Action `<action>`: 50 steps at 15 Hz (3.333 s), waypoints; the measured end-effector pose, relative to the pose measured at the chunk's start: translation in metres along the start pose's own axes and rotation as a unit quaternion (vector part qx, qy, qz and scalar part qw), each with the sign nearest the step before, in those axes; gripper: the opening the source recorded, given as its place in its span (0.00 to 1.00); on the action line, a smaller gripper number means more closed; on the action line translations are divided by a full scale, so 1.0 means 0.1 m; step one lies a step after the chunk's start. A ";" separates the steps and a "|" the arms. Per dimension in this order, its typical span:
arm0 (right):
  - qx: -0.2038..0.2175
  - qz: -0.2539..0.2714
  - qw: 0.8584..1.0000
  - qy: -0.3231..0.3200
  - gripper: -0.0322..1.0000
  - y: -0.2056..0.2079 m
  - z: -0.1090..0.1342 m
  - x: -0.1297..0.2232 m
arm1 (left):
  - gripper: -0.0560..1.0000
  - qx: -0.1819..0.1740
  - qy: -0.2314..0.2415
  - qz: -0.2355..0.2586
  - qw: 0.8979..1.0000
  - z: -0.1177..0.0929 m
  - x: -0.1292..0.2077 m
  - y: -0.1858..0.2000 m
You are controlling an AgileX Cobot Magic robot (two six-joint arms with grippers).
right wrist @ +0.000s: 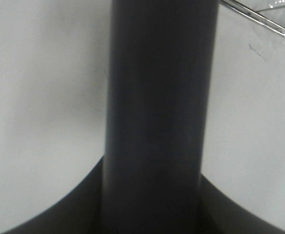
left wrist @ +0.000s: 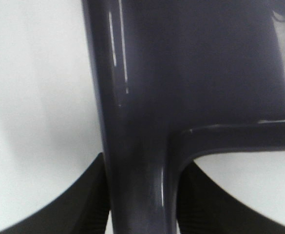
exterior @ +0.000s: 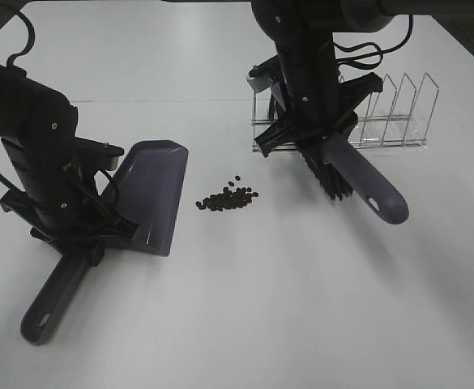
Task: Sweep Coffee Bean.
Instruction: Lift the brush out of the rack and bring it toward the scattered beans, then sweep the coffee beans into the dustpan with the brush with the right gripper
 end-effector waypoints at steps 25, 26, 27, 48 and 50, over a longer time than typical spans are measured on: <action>-0.396 -0.025 0.912 -0.105 0.31 -0.02 1.72 -0.40 | 0.38 0.001 0.004 0.003 1.000 0.02 0.00 0.00; -0.398 -0.027 0.911 -0.101 0.31 0.00 1.70 -0.41 | 0.38 0.001 0.004 0.003 1.000 0.02 0.00 0.00; -0.402 -0.030 0.910 -0.097 0.31 0.04 1.68 -0.43 | 0.38 0.001 0.004 0.003 1.000 0.02 0.00 0.00; -0.161 -0.070 0.984 0.003 0.31 0.65 0.73 -0.21 | 0.38 0.016 -0.024 0.002 1.000 -0.03 0.00 0.00; -0.135 -0.060 0.989 -0.006 0.31 0.78 0.55 0.06 | 0.38 0.012 -0.023 0.013 1.000 -0.01 0.08 0.05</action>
Point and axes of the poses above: a point on each arm's last joint axis where the gripper is mounted, y pointing back along that axis away from the gripper, z along the wrist's bending axis when the last joint is at zero, x = y × z, the point moved 4 cm from there along -y, pointing out along that axis toward the gripper, and after that the axes turned 3 degrees about y, right-handed, at the moved point
